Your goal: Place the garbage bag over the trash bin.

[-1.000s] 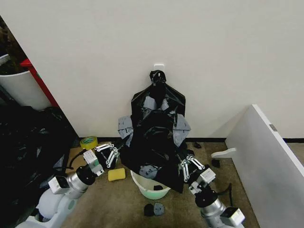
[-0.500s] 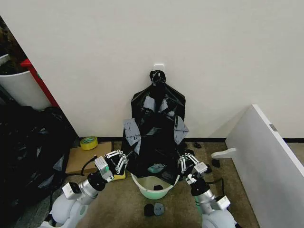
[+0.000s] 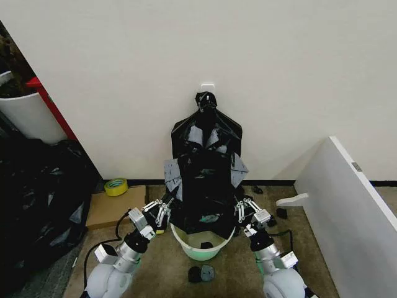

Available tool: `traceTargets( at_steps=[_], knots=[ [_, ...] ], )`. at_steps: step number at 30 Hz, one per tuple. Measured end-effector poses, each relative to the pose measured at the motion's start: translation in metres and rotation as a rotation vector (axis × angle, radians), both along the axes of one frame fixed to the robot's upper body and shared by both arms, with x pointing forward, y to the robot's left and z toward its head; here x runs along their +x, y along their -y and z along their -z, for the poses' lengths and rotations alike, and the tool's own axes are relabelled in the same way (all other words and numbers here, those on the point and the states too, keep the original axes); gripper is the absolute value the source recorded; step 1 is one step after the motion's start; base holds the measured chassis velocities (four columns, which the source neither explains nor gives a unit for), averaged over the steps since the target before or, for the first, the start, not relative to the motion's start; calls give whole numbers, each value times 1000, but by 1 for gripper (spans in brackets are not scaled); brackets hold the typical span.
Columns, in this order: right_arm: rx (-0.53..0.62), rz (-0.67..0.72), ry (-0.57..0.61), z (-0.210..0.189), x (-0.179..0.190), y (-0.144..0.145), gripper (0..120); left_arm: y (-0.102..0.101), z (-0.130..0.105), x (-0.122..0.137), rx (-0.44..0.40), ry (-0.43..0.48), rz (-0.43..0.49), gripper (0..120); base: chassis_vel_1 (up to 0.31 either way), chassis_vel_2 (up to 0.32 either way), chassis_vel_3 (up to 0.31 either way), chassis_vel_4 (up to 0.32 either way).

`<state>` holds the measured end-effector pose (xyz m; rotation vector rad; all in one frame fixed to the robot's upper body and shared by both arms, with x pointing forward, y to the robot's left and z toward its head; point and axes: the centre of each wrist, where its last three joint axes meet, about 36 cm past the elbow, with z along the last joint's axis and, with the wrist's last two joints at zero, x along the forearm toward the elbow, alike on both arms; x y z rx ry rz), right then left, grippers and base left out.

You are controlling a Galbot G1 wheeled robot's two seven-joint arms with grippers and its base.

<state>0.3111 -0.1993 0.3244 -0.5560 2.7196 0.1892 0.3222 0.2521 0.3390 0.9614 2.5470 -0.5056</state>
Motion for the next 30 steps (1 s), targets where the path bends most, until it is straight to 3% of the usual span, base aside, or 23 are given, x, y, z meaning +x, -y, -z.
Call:
traceTargets(
  at_steps=[8,17,23,30],
  knots=[
    [-57,0,-21,20,-10,-2,0,24,28,-13,-42,-98,12,0,0,0,0,0],
    [-140,-4,27,13,-6,6,0,51,39,-32,-106,-189,50,0,0,0,0,0],
    [-132,38,-45,-7,-21,5,0,70,35,-45,-185,-241,95,0,0,0,0,0],
    [-154,52,-179,-6,-43,0,0,68,53,-58,-159,-307,75,0,0,0,0,0]
  ],
)
